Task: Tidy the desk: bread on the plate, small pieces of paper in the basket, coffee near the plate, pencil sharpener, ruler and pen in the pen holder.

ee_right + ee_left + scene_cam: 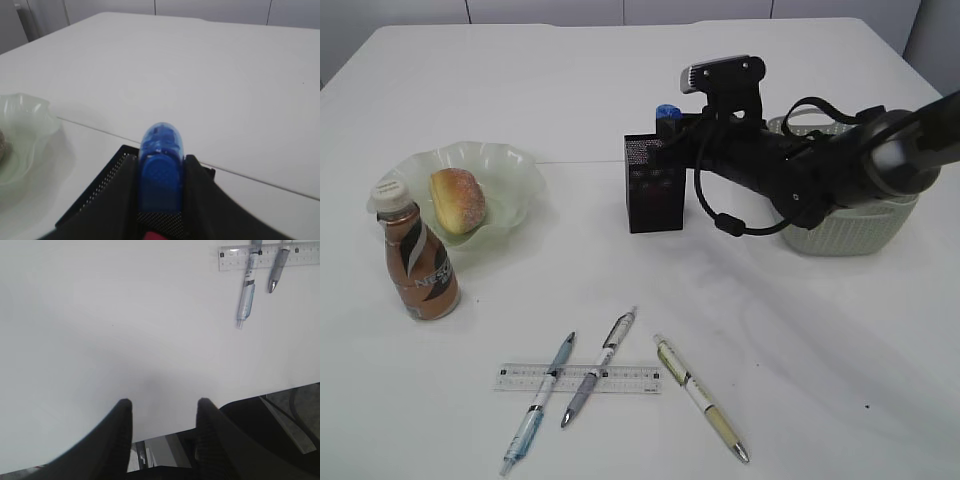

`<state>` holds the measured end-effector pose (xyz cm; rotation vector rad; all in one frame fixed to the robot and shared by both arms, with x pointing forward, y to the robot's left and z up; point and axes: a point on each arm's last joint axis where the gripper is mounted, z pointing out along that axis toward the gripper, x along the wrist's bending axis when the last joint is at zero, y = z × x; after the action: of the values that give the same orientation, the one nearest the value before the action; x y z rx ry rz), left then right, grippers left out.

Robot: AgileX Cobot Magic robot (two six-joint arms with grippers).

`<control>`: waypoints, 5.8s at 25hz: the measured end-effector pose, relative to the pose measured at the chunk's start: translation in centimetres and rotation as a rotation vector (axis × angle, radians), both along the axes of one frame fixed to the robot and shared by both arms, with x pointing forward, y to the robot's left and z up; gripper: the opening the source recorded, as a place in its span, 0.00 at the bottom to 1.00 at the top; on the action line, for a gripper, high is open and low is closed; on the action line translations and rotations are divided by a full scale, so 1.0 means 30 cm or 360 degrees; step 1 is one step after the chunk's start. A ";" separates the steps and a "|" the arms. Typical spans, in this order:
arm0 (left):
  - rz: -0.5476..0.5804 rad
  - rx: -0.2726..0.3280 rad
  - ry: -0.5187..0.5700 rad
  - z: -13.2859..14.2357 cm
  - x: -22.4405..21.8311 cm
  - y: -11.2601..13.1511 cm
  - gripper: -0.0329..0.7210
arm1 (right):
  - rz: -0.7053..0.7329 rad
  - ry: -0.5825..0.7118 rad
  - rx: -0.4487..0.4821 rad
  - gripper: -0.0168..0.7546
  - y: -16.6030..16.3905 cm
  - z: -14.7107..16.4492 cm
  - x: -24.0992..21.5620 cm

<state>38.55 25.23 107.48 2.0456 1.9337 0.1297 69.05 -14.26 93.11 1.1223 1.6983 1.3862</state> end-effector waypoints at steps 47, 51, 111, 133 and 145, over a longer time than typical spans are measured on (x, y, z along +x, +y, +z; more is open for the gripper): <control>0.0001 -0.0005 -0.0007 0.001 0.001 -0.001 0.45 | 0.0071 0.0243 -0.0198 0.28 0.022 0.001 0.037; 0.0000 -0.0002 0.0005 0.000 -0.001 0.000 0.45 | 0.0067 0.0256 -0.0210 0.28 0.021 -0.002 0.036; -0.0008 0.0082 0.0038 -0.004 -0.007 0.015 0.45 | -0.0055 0.0599 -0.0546 0.37 0.224 0.318 -0.256; -0.0018 0.0083 0.0041 -0.004 -0.008 0.014 0.45 | 0.1152 0.1439 -0.1121 0.32 0.455 0.324 -0.547; -0.0037 0.0089 0.0038 -0.004 -0.008 0.014 0.45 | 0.1142 0.1344 -0.1179 0.34 0.475 0.326 -0.508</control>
<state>38.31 25.65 107.36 2.1138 1.9408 0.1558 53.82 -0.01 102.88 0.6844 3.0807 0.4340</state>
